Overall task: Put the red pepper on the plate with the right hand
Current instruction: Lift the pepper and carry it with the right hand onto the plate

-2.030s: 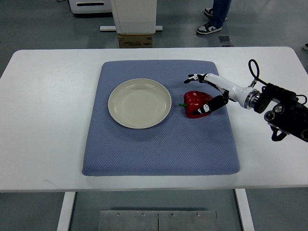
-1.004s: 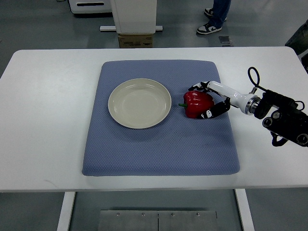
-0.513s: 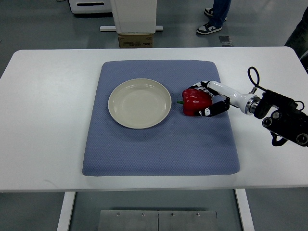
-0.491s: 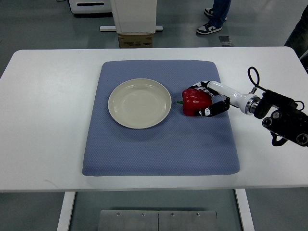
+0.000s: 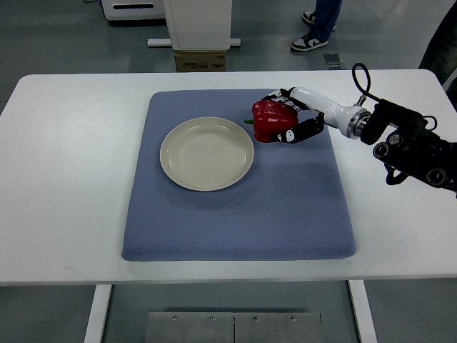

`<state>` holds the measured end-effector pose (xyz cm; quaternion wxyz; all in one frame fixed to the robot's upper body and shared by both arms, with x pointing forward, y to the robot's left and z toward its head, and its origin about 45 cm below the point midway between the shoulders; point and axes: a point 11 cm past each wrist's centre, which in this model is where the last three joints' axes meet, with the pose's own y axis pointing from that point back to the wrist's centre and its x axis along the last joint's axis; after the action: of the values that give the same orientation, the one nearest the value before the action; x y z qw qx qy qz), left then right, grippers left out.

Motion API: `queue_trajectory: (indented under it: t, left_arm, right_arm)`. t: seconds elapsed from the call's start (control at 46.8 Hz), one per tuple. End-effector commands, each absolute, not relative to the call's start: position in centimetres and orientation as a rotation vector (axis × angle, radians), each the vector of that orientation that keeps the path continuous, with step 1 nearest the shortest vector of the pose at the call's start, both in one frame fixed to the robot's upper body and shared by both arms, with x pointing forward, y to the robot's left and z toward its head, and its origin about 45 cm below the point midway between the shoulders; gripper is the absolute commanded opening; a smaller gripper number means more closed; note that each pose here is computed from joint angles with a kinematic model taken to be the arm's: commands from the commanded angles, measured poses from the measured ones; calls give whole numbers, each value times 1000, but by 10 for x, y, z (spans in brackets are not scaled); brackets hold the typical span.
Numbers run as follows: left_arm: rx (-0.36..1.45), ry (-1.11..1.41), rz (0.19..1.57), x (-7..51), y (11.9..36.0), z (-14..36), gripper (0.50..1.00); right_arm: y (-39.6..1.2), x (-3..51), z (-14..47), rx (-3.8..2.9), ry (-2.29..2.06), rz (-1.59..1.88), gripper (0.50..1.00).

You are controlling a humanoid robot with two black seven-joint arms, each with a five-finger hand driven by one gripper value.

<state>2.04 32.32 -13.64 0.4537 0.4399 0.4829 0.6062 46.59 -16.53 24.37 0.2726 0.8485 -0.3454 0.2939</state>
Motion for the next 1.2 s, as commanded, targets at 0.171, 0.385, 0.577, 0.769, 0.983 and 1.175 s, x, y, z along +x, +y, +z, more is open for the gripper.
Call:
queue_trajectory:
  t: [0.171, 0.385, 0.577, 0.769, 0.983, 1.175]
  left_arm:
    - [1086, 1192, 1496, 20, 323, -136, 1000]
    - [1086, 1192, 1496, 20, 323, -136, 1000]
    - [1086, 1192, 1496, 20, 323, -136, 1000]
    - [1086, 1192, 1496, 20, 323, -136, 1000]
    - [1085, 1191, 1497, 21, 323, -136, 1000]
    - [1086, 1192, 1496, 20, 323, -136, 1000]
  right_arm:
    - [-107, 463, 256, 2341, -851, 836, 500]
    - [-59, 452, 245, 2349, -740, 857, 500]
    - [-40, 447, 233, 2331, -708, 851, 500]
    - [-49, 451, 225, 2296, -732, 830, 500]
    - [-54, 449, 214, 2293, -736, 797, 500]
    - [-54, 446, 209, 2306, -735, 780, 500]
